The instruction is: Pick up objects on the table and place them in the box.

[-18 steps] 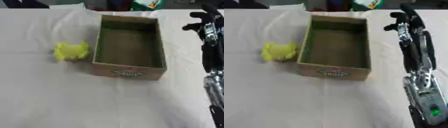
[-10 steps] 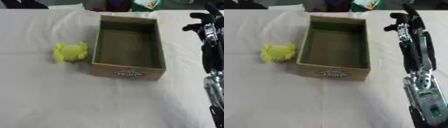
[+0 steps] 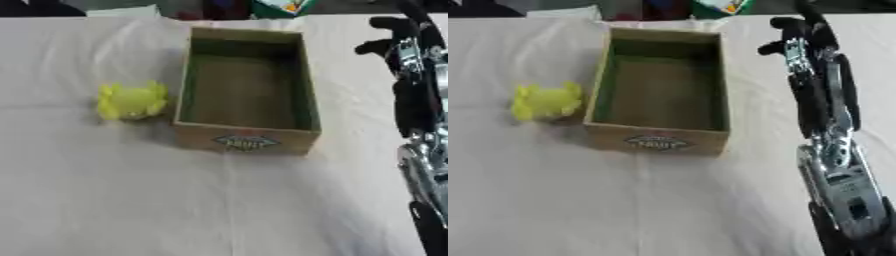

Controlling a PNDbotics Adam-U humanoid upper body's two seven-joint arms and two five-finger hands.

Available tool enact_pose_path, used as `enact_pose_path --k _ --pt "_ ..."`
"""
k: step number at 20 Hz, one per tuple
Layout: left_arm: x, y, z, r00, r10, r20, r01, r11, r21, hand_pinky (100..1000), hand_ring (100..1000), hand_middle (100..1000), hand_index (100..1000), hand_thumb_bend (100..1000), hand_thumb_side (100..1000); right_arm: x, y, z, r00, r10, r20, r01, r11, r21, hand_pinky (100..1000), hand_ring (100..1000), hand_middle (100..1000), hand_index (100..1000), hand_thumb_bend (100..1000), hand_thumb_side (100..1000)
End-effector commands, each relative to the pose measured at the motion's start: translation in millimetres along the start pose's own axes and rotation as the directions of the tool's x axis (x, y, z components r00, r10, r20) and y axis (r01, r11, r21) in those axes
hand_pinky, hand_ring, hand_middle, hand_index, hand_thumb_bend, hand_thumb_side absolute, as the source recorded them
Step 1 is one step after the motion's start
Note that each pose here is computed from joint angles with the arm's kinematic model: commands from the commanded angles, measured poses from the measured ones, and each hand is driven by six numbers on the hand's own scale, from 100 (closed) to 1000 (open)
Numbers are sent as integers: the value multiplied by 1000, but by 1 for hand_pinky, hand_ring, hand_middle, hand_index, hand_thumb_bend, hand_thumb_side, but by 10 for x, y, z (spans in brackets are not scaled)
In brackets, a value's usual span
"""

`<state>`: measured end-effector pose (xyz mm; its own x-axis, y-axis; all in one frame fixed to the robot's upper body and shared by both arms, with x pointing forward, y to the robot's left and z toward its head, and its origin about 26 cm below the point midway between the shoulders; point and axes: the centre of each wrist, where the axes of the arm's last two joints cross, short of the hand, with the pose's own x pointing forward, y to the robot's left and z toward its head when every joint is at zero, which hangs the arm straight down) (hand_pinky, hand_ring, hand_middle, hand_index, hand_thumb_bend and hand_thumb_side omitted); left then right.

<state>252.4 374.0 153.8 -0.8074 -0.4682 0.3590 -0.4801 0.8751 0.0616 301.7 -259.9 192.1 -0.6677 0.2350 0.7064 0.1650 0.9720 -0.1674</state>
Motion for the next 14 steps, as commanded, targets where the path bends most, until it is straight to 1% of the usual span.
enact_pose_path --k 1,3,4,5,6,7,9,12,14 --pt "53 158 -190 991 -74 110 84 993 -81 564 612 590 820 100 627 68 -36 -31 1000 14 27 -15 1000 5 814 608 739 955 100 756" --pt "66 229 -242 984 -115 134 133 982 -133 555 602 585 824 100 628 67 -40 -29 1000 17 26 -18 1000 6 814 608 739 953 100 757" --pt "72 255 -264 981 -136 137 158 974 -163 545 593 579 823 100 593 67 -41 -30 999 18 26 -19 1000 6 814 609 739 953 100 758" --pt "79 284 -275 978 -159 134 183 963 -197 543 591 580 823 100 617 68 -43 -31 999 19 26 -20 1000 7 814 609 739 953 100 757" --pt "86 311 -294 974 -183 133 209 951 -228 539 586 576 819 100 617 68 -43 -31 999 20 26 -20 1000 8 814 609 739 953 100 757" --pt "93 334 -315 970 -206 132 233 939 -252 518 562 553 796 100 586 68 -43 -31 999 20 25 -20 1000 8 814 609 739 953 100 757" --pt "91 375 -362 958 -253 132 281 916 -286 515 561 554 796 100 583 68 -41 -31 1000 19 24 -20 1000 9 813 609 739 952 100 757" --pt "58 398 -448 938 -317 137 345 880 -328 531 589 591 823 100 592 68 -41 -30 1000 20 24 -20 1000 11 813 609 739 951 100 758" --pt "50 373 -510 926 -346 152 378 842 -384 556 630 644 856 100 638 67 -42 -29 1000 21 23 -22 1000 14 813 609 739 951 100 758"
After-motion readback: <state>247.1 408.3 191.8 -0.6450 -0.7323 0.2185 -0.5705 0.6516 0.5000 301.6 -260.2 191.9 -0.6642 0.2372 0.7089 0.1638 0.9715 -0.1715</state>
